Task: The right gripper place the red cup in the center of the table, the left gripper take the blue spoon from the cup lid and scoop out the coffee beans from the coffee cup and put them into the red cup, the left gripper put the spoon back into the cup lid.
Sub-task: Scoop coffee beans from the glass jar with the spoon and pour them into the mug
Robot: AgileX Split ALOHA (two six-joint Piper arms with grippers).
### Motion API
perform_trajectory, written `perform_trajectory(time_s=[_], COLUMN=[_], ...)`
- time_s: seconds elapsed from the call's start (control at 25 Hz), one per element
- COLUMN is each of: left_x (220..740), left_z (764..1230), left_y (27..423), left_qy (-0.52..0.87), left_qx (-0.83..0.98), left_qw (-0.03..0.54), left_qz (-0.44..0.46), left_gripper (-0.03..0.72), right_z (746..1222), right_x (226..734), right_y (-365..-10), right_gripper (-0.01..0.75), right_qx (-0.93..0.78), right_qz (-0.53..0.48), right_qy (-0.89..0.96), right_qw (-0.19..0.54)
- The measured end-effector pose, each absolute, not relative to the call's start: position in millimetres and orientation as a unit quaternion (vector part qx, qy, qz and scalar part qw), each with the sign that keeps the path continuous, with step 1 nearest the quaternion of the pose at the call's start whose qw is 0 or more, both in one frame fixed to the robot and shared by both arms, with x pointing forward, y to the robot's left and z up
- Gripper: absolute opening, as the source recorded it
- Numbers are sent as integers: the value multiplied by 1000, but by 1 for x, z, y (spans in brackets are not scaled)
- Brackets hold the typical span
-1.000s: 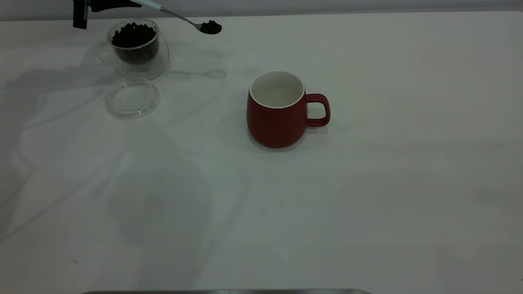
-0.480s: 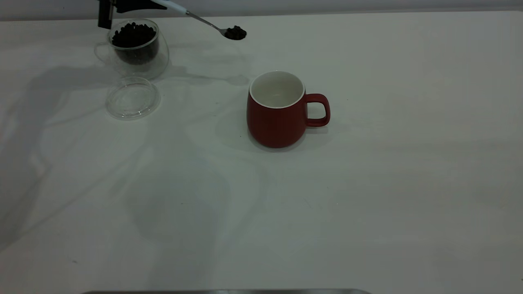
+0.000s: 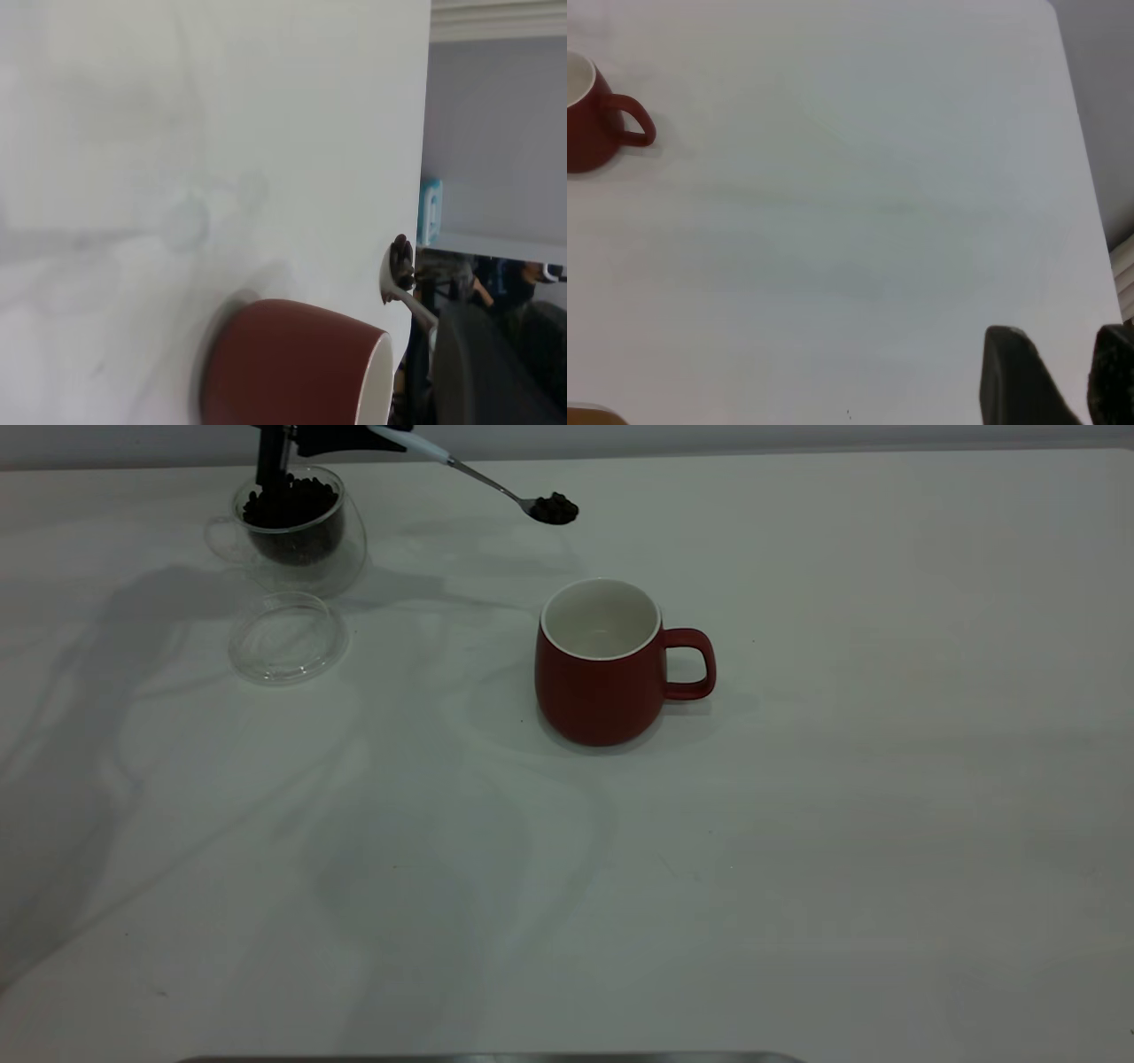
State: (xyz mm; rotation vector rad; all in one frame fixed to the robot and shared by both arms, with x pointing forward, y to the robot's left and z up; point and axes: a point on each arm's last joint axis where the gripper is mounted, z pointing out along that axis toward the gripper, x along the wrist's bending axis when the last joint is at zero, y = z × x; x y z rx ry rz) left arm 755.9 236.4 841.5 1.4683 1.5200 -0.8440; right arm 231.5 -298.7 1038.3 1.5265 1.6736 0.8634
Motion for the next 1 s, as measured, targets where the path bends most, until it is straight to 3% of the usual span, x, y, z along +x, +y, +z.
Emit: perform_trajectory(time_s=[1.0], left_x=[750], left_z=[867], left_y=[201], left_qy=[574], left_qx=[639], left_qw=[398], left_qz=[-321], left_gripper=[122], right_z=[1038], right_x=[232], right_y=[-299], right_gripper=[239], right_qx=[590], right_qz=[333], right_qy=[646], right_qw=[351])
